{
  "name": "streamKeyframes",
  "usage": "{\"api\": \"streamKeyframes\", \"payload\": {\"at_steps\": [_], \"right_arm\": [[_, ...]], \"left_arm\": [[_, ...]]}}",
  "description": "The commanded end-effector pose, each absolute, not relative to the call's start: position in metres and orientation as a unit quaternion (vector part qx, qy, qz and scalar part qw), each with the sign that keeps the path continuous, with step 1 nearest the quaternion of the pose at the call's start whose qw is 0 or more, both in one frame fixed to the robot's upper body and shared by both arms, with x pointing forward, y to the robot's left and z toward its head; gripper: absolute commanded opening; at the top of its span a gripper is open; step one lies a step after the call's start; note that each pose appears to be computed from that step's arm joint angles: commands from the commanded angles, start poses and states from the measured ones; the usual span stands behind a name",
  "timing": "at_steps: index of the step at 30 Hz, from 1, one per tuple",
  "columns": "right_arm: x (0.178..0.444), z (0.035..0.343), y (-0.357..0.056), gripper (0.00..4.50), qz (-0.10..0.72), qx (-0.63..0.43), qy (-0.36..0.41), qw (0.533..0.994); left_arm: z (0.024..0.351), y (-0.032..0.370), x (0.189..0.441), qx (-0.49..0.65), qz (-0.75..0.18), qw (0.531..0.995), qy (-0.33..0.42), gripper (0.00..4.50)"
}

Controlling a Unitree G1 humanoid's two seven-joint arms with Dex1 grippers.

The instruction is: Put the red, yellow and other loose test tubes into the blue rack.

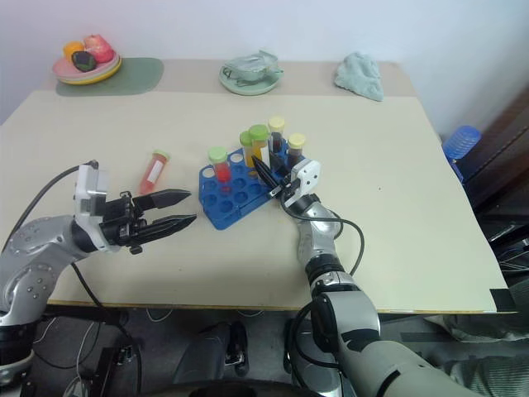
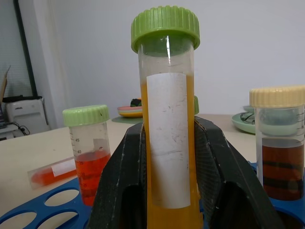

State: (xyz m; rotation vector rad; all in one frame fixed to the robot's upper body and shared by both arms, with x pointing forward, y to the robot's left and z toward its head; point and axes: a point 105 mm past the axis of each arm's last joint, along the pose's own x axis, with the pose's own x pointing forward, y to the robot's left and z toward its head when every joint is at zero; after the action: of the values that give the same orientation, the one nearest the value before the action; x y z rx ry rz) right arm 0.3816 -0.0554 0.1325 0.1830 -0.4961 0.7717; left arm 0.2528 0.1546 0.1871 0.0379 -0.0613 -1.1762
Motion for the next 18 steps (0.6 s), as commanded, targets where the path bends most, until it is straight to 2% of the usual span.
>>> {"api": "streamKeyframes", "payload": {"at_steps": [1,18], "right_arm": [[0.379,0.108,-0.068,0.77,0.357,0.089,-0.204,0.907],[0.381,0.118,-0.087,0.77,0.340,0.072,-0.223,0.911]], "left_arm": [[0.198,0.155,0.248,0.036,-0.555,0.829,-0.051,2.64],[0.197,0.150,0.252,0.029,-0.562,0.825,-0.053,2.64]]}}
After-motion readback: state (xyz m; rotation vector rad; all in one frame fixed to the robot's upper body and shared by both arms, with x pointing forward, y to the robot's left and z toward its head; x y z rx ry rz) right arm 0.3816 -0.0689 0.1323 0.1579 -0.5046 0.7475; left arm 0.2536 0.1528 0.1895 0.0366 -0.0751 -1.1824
